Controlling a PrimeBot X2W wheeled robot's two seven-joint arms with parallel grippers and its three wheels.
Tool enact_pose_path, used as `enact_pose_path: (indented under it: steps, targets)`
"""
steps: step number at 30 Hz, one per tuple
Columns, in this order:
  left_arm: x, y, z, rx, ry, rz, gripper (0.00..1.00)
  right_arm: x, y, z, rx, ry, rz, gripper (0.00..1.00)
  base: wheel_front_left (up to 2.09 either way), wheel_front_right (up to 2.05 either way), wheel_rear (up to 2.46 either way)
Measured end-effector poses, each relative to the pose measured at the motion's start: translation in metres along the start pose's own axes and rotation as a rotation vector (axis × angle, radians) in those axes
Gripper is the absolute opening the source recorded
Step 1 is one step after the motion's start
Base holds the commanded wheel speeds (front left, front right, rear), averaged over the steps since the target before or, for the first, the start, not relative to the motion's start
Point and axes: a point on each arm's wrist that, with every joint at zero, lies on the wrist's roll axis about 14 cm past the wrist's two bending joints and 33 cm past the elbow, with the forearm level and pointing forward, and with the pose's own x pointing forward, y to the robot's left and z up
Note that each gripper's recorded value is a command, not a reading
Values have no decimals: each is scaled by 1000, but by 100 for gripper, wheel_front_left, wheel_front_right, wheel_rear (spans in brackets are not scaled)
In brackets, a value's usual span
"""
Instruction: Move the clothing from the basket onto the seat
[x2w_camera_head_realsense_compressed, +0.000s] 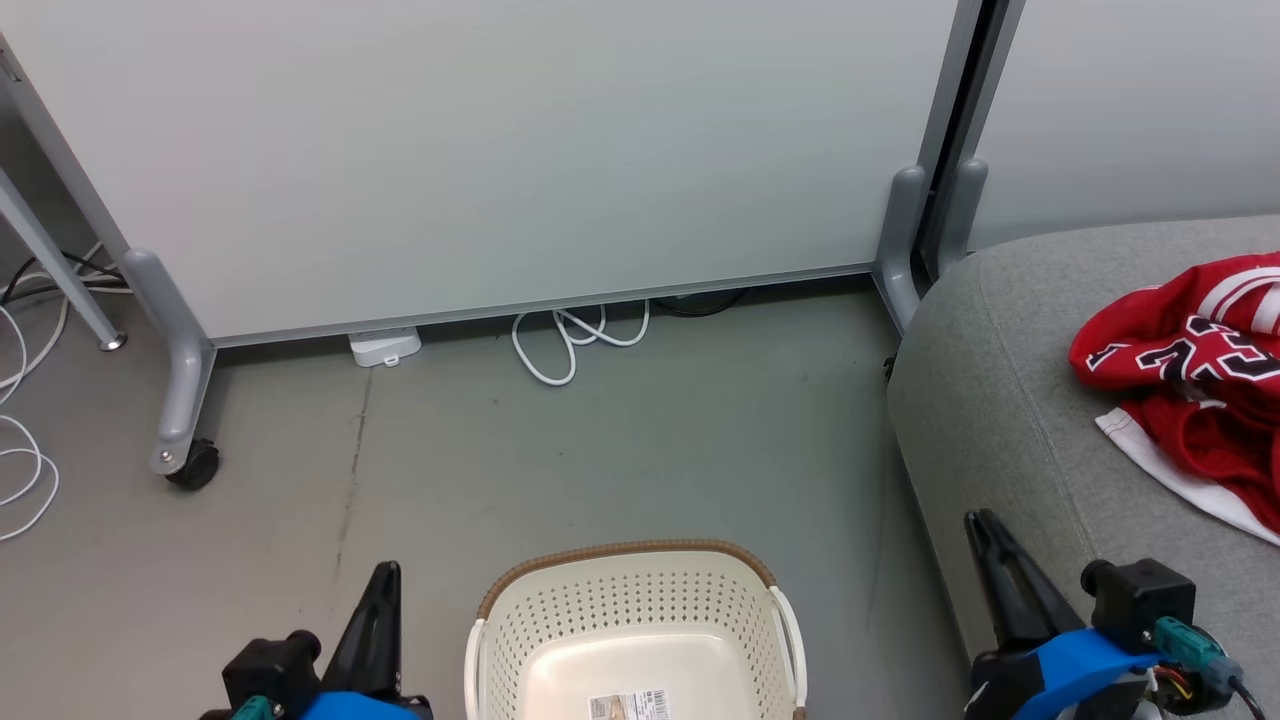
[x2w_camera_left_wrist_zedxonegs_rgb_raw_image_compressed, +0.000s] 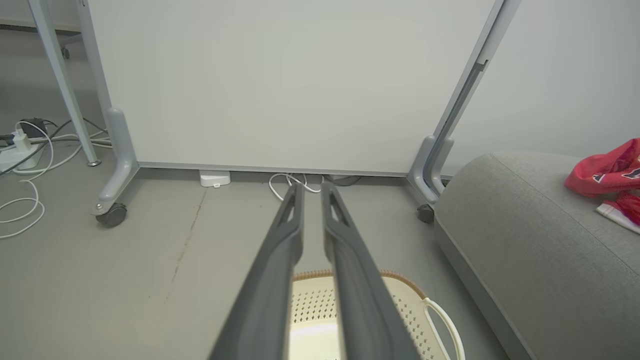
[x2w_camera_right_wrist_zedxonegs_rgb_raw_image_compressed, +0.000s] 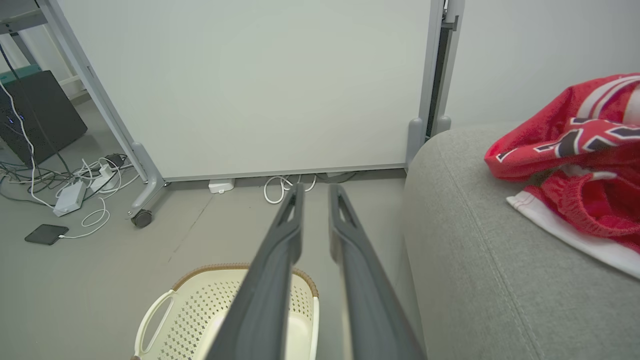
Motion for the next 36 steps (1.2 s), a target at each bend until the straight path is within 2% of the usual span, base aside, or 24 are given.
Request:
enact_pose_path:
  steps: [7,21,36]
  targets:
    - [-15,5,-31,-42,94,37,0,-8,-3,-26,34,78,-17,0,0,0,0]
    - [-10,16,-22,-291,74,110,0,-9,-15,-25,315,65,-68,0,0,0,0]
    - [0,22,-5,-504,29,141,0,-6,-23,-19,550,31,-97,0,0,0,0]
